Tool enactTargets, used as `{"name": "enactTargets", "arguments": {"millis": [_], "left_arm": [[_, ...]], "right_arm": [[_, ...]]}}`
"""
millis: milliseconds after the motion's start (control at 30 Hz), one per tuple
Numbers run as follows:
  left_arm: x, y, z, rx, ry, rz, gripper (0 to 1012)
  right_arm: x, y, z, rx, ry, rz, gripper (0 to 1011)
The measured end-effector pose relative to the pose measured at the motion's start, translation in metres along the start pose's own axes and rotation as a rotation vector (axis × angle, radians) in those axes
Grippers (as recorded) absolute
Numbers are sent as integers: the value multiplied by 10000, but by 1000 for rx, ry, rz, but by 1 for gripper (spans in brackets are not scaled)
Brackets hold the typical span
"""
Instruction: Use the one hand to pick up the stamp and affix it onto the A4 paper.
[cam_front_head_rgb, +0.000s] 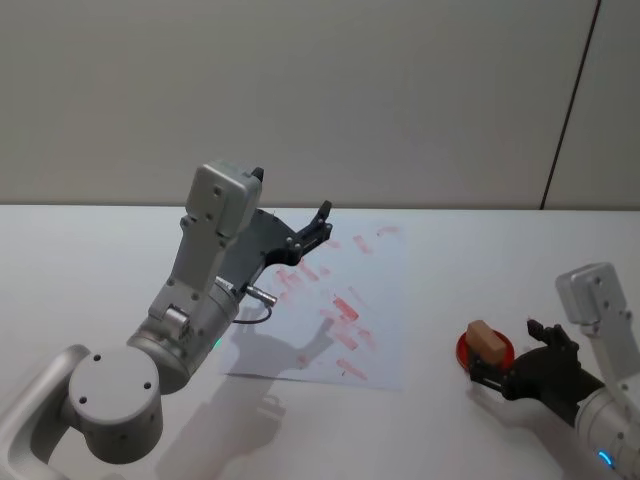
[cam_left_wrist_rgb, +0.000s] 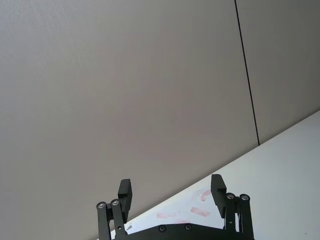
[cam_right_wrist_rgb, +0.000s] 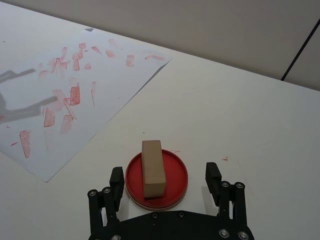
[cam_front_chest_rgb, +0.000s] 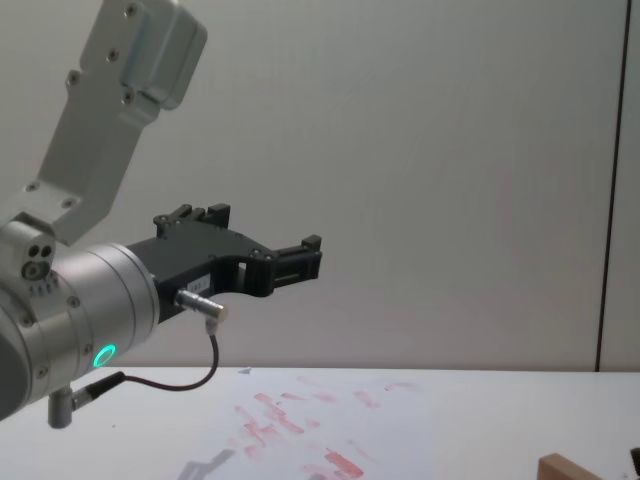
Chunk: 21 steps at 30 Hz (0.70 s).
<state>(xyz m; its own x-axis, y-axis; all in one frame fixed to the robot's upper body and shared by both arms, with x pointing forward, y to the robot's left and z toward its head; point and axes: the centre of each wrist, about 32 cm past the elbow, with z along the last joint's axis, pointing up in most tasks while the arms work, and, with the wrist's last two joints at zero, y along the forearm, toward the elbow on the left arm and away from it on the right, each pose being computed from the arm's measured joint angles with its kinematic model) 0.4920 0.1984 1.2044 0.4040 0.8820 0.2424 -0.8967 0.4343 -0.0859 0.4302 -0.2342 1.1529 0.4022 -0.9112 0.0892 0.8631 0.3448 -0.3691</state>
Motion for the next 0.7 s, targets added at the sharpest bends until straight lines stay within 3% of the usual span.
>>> {"name": "enactTargets", "arguments": {"millis": [433,700], "left_arm": [[0,0,0,0,0,0,1002],[0,0,0,0,0,0,1003]], "right_arm": [[-38,117,-7,6,-27,18,991],[-51,156,-7,8,-36,24,781]]}}
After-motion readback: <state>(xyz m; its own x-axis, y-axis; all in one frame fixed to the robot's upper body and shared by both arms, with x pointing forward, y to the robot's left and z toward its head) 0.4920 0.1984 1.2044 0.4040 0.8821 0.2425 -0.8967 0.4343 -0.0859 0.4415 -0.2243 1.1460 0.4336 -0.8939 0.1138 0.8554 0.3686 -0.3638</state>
